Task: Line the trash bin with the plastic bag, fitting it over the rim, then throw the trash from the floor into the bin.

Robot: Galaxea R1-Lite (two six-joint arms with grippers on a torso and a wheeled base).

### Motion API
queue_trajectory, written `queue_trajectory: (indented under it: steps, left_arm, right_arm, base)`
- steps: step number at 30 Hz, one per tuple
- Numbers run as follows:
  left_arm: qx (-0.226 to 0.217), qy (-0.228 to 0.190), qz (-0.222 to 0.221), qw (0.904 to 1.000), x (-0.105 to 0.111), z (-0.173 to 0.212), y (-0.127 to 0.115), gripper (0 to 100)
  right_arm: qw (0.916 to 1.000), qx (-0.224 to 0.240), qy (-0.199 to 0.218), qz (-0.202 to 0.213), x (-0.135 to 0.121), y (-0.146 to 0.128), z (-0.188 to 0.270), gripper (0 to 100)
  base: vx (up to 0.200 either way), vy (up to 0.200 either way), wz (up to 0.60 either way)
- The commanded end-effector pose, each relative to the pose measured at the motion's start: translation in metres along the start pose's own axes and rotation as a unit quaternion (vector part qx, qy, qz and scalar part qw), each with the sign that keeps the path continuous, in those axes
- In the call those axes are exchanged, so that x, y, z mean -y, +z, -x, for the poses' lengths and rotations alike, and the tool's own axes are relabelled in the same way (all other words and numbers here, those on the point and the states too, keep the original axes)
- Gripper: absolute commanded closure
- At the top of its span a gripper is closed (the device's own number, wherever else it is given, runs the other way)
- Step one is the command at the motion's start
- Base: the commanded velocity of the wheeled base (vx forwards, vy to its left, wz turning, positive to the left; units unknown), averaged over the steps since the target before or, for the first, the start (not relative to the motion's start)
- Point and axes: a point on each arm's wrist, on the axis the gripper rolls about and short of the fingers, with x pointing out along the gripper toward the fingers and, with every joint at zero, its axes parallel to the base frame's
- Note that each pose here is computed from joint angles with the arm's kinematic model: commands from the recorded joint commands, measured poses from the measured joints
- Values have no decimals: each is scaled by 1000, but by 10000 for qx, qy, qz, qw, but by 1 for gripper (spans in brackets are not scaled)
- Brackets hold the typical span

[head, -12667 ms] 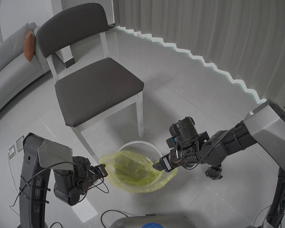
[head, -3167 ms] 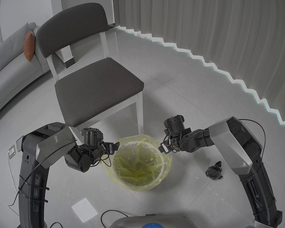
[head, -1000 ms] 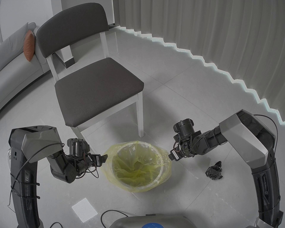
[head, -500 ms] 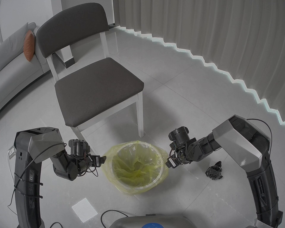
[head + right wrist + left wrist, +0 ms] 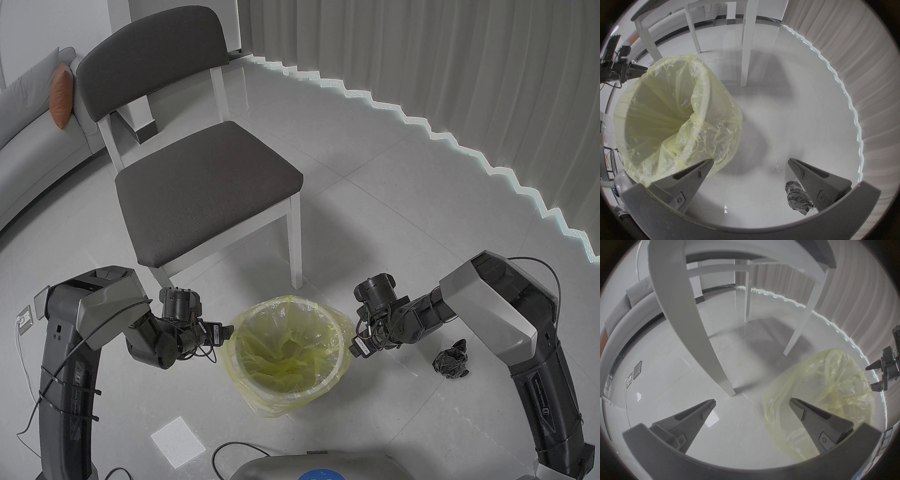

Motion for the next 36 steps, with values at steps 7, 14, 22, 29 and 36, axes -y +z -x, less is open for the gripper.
queue_trajectory:
  steps: [7, 14, 22, 29, 36]
  left_arm:
    - [15, -41, -16, 10000, 4, 0, -3, 0]
    - [175, 25, 115, 9998, -8, 21, 5, 0]
    - [421, -77, 132, 9990, -9, 55, 10, 0]
    - [318, -115, 97, 9994, -7, 74, -11, 0]
    - [142, -101, 86, 9998, -8, 76, -30, 0]
  right_arm:
    - [10000, -10, -44, -3, 0, 0, -7, 0]
    - [9999, 28, -92, -65, 11, 4, 8, 0]
    - [9990, 355, -186, -194, 31, 21, 51, 0]
    - [9989, 379, -186, -194, 33, 21, 62, 0]
    - [9981, 579, -101, -204, 13, 27, 44, 0]
  base:
    - [0, 0, 0]
    - [0, 0, 0]
    - [0, 0, 0]
    - [0, 0, 0]
    - [0, 0, 0]
